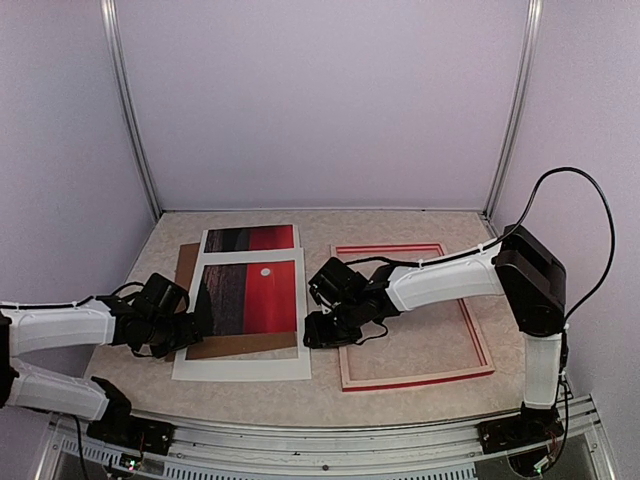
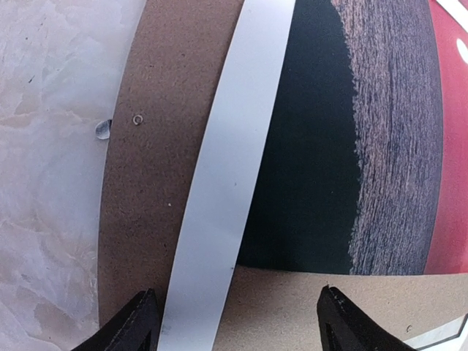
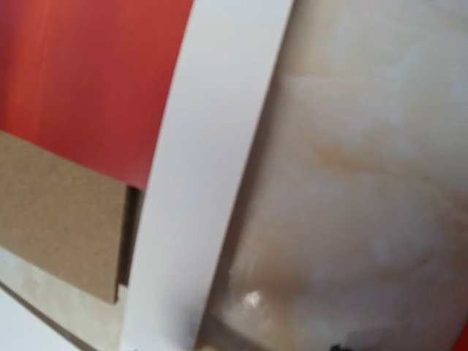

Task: Put the photo into the frame
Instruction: Adjust the mat board for the photo.

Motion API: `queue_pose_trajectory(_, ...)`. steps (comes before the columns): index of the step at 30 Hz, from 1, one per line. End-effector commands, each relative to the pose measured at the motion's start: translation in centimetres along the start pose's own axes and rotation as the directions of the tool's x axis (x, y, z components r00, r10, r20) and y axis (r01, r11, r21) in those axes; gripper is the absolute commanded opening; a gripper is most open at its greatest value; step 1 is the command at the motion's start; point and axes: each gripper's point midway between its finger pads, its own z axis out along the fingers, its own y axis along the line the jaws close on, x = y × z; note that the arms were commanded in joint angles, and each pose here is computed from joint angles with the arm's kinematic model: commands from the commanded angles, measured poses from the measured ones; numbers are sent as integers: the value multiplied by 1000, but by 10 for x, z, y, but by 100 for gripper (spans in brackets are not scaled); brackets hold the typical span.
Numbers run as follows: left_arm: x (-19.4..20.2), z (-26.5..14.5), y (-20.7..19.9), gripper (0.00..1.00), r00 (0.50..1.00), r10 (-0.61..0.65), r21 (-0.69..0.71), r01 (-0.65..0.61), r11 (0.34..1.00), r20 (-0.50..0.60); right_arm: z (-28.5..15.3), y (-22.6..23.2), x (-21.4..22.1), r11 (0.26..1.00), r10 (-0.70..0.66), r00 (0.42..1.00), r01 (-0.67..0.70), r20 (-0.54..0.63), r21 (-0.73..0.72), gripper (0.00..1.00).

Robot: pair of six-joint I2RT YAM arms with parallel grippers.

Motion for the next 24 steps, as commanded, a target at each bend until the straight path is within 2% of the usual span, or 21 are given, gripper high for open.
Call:
queue_pose_trajectory(1, 7, 4, -2, 70, 1000, 12, 33, -11, 999, -19, 8, -2, 9, 1000, 12, 999, -12, -40, -1, 56)
queue_pose_trajectory(6, 10, 5, -3, 59, 1000, 2, 65, -1, 998, -13, 14, 9, 9, 998, 21, 999, -23, -44, -62, 56)
queue_pose_trajectory(17, 5, -2, -14, 42, 1000, 13, 130, -16, 991, 25, 19, 9, 6, 997, 43, 998, -45, -35, -62, 54)
queue_pose_trajectory(24, -2, -15, -32, 36, 999, 5, 236, -17, 972, 49, 22, 7, 9, 997, 46, 998, -49, -44, -57, 53)
